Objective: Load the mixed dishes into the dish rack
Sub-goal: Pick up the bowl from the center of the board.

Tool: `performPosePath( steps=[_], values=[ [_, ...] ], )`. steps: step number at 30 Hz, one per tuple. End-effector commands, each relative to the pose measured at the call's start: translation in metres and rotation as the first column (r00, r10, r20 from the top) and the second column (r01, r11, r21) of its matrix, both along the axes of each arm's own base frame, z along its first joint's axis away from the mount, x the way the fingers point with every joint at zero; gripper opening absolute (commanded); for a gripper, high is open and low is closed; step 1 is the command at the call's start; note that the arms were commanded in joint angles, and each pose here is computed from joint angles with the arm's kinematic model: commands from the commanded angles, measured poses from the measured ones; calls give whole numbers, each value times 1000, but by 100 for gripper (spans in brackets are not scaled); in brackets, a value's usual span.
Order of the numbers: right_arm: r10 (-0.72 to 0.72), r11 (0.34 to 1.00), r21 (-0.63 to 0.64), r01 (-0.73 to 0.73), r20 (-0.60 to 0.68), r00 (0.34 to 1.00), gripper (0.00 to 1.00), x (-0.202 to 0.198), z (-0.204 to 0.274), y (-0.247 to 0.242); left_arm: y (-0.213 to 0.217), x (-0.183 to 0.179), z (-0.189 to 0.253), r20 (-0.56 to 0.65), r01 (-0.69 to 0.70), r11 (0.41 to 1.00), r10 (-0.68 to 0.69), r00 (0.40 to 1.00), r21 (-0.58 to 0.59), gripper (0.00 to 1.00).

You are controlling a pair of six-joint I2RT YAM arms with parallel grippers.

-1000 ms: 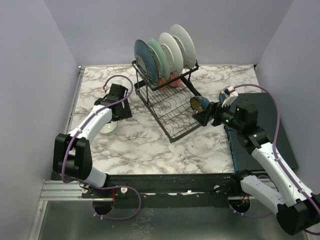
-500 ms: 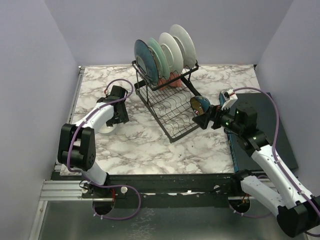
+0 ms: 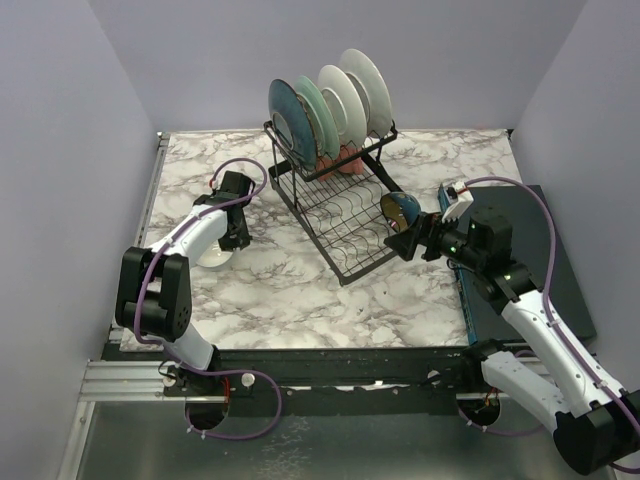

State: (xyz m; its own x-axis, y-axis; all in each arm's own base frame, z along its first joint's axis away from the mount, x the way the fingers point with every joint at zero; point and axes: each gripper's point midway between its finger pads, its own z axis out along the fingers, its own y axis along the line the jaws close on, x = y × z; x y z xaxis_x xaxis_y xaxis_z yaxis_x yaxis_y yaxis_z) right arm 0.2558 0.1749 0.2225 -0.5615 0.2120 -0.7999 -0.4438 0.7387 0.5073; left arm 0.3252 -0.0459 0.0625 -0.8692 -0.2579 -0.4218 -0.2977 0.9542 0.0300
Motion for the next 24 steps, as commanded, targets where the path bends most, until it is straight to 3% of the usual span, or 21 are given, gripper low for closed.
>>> performPosePath(
  steps=[1, 9, 16, 24],
  values=[
    [17, 1000, 19, -17, 5, 1000, 98, -3, 1, 2, 1, 2, 1, -3, 10, 1000, -10, 1000, -3, 24],
    [15, 1000, 21, -15, -7, 1000, 98, -4, -3, 2, 1, 2, 2, -1, 14, 1000, -14, 1000, -3, 0],
    [20, 1000, 23, -20, -10, 1000, 98, -7, -3, 2, -3, 2, 15, 49, 20, 999, -18, 999, -33, 0],
    [19, 999, 28, -18, -35, 999, 98, -11, -4, 2, -34, 1, 45, 133, 95, 976, -69, 989, -198, 0]
  ],
)
